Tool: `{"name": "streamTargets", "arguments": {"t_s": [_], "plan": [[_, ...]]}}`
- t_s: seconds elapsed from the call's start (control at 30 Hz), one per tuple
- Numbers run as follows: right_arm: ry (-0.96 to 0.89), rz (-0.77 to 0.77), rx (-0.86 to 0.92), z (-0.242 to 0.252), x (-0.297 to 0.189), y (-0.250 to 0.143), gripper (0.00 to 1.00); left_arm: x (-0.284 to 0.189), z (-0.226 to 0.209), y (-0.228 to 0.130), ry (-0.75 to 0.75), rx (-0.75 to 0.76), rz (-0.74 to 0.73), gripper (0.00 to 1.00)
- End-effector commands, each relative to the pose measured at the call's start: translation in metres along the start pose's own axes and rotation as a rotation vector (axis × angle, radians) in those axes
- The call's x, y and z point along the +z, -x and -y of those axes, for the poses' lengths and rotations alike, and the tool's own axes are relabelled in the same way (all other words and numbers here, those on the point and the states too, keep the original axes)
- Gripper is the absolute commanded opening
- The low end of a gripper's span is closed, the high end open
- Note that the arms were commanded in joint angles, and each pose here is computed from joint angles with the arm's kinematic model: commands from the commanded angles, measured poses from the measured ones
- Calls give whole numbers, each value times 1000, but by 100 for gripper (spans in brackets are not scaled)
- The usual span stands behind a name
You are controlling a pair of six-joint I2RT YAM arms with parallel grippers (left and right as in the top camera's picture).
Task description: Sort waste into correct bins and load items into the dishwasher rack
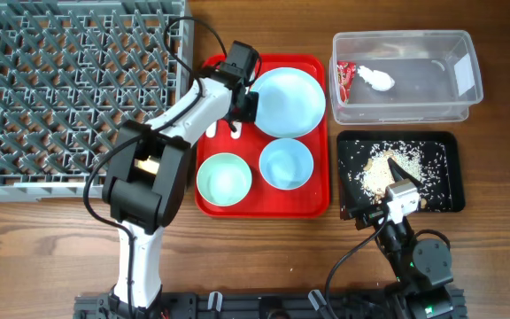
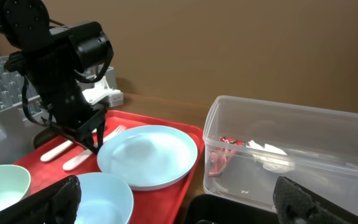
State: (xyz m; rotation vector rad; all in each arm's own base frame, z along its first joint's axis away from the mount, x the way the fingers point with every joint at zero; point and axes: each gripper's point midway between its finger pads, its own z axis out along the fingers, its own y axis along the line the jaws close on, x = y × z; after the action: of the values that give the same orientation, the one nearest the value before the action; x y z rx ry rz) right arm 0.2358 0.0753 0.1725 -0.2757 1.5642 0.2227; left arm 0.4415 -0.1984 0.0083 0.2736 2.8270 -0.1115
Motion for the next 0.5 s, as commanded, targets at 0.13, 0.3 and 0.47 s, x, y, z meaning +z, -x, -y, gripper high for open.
{"name": "streamTargets", "arguments": {"t_s": [0.13, 0.3, 0.47], "plan": [[11, 17, -14, -1, -1, 3, 100, 3, 4, -8, -10, 12, -34, 4], [12, 17, -14, -1, -1, 3, 100, -3, 1, -12, -5, 7, -52, 4], [12, 17, -14, -1, -1, 3, 100, -19, 2, -7, -9, 5, -30, 4]]}}
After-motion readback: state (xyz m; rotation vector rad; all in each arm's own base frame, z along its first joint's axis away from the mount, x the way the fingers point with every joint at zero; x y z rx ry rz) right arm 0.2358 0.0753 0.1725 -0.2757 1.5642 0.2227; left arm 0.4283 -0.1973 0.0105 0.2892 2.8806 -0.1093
